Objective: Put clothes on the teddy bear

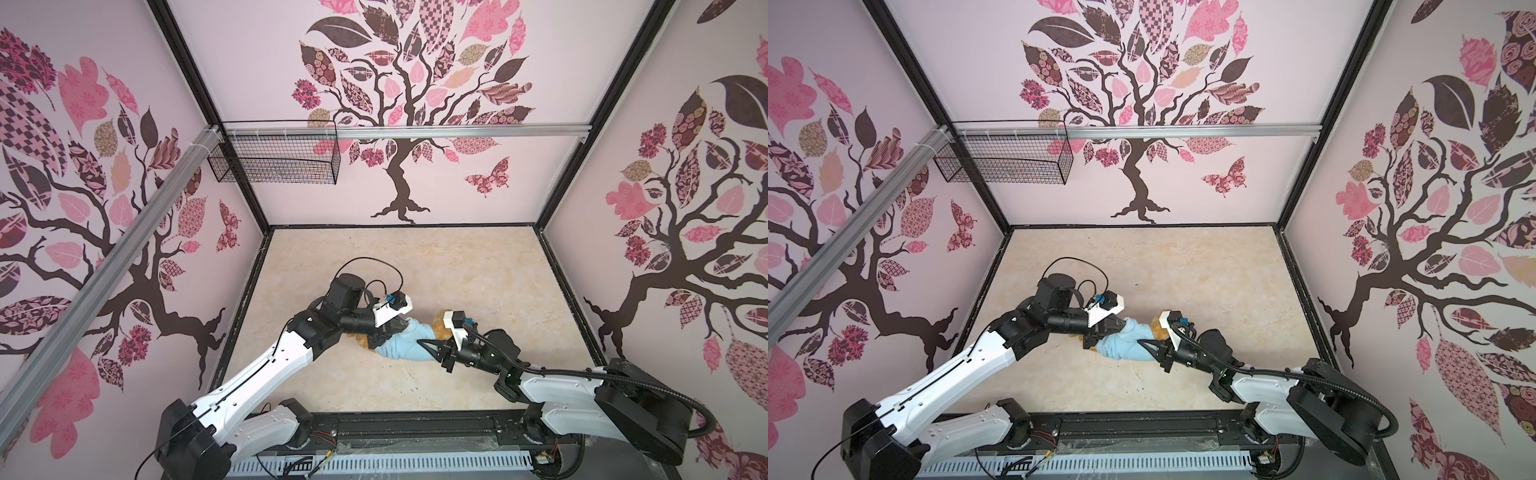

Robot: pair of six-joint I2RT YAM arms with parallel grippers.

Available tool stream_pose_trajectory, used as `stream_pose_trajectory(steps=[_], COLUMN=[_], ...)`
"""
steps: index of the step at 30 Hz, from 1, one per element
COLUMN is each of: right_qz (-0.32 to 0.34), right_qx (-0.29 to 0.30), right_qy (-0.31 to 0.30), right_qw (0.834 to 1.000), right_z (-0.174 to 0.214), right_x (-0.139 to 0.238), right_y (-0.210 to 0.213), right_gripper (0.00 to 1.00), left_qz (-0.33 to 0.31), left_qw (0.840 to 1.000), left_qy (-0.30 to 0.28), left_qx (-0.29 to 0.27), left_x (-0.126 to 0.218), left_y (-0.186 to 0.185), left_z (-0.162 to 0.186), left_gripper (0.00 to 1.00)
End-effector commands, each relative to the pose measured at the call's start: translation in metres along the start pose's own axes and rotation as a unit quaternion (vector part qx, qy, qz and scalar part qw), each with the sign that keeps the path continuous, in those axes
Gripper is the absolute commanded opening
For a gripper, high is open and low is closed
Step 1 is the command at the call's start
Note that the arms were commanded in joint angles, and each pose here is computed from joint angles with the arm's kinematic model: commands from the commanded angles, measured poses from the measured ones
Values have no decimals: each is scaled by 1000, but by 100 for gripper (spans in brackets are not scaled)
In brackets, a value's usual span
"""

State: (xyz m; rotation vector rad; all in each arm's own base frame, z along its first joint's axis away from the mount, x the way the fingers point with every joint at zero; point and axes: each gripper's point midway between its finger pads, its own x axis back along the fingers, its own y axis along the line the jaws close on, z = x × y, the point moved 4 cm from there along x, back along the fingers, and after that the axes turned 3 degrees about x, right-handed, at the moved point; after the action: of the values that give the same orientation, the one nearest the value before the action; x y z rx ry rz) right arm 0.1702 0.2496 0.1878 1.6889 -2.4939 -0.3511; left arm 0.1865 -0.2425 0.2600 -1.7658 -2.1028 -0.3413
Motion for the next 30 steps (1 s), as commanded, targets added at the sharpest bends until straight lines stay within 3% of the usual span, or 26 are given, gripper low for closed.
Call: stream_pose_trajectory(steps=[1, 10, 18, 23, 30], right_qz=[33, 57, 31, 21, -10], right_qx=[5, 17, 54, 57, 48], right_qy=[-37, -27, -18, 6, 18], right_qw=[999, 998, 998, 998, 999], right_z=[-14, -4, -5, -3, -1], right_x=[6, 10, 1, -9, -16], right_y=[-8, -15, -11, -11, -6], right_gripper=[15, 13, 13, 16, 44], left_qz=[-7, -69, -91, -70, -38], left_qw=[998, 981, 969, 983, 996], left_qy=[-53, -135, -134, -103, -32], left_qx=[29, 123, 187, 137, 79], left_x=[10, 32, 33, 25, 6], left_y=[4, 30, 30, 9, -3], left_z=[-13, -19, 1, 7, 28], left_gripper=[0, 0, 0, 0, 0])
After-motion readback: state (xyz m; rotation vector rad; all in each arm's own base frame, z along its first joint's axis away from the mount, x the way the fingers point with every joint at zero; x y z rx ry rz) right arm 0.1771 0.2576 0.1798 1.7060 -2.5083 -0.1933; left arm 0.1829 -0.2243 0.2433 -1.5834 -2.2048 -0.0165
